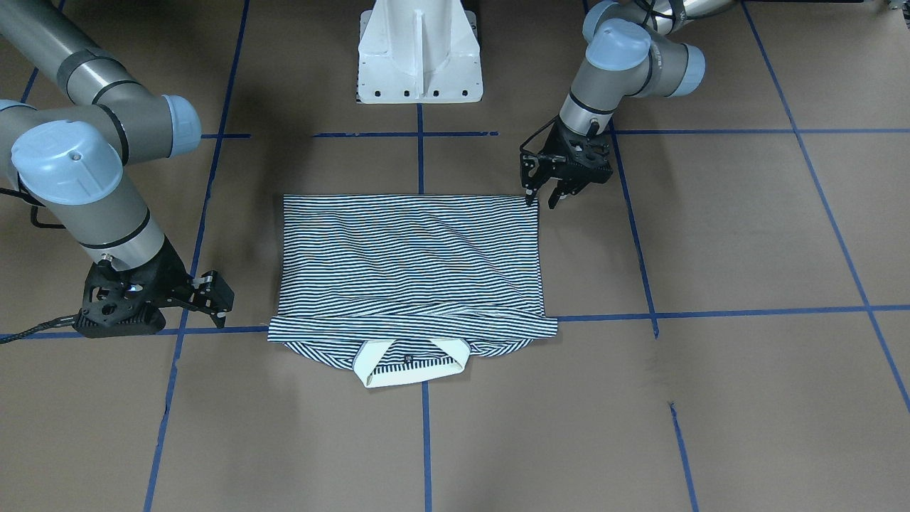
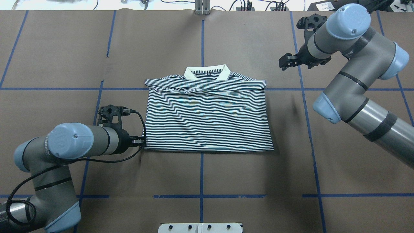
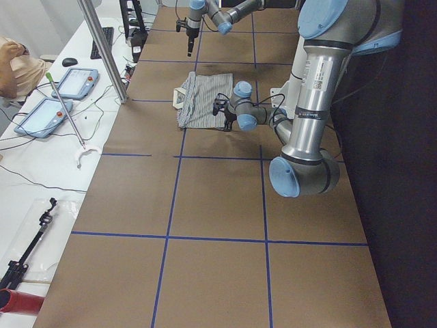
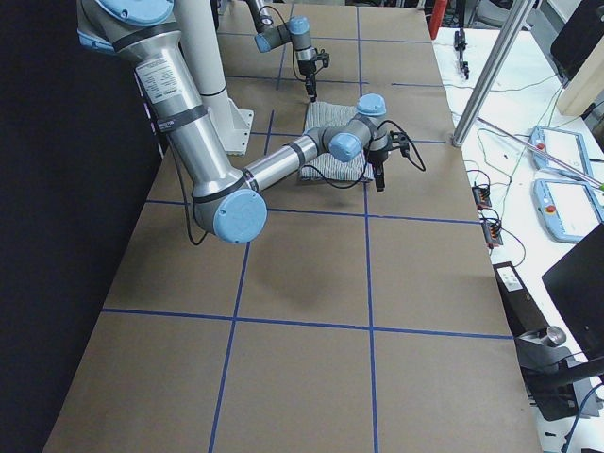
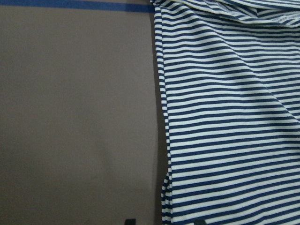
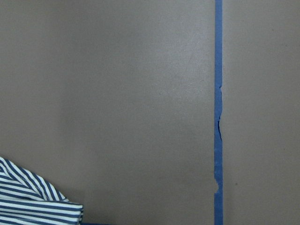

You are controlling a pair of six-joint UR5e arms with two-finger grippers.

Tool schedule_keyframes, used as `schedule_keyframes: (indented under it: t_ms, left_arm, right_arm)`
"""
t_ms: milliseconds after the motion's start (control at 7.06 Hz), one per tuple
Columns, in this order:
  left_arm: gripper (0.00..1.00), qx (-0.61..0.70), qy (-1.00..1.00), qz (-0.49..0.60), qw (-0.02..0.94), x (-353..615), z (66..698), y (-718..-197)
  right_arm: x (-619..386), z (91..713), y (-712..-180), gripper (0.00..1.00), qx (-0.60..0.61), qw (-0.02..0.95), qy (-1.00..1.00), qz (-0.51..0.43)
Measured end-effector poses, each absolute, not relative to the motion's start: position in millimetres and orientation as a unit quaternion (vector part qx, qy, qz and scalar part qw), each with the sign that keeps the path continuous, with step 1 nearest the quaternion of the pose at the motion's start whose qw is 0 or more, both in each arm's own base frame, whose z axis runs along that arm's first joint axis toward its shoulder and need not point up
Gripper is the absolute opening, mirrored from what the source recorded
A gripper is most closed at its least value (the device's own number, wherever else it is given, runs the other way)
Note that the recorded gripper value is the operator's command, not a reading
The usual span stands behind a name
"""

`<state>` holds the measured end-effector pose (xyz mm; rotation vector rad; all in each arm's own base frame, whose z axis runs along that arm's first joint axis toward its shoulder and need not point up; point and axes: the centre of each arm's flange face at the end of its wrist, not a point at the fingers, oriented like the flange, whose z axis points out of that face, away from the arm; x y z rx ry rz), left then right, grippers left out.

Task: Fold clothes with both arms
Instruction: 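Grasp the folded shirt edge with the left gripper and pull it toward the left arm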

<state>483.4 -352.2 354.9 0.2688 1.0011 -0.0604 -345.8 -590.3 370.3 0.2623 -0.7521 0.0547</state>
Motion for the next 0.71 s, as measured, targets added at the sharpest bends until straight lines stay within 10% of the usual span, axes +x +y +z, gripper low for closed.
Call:
schedule_keyframes:
  t_ms: [283,708]
  left_arm:
    - [0.49,0.125,0.48,-0.026,0.868,490.6,352.6,-346.2]
    - [0.0,0.123,0.481,-0.023,0.868,494.8,350.9,-342.3]
  right_arm:
    - [-346.2,371.7,-590.0,1.0,0.127,0.922,-0.365,0.028]
    - [-346.0,372.4,-589.9,1.0,0.127,0.922,-0.364,0.03]
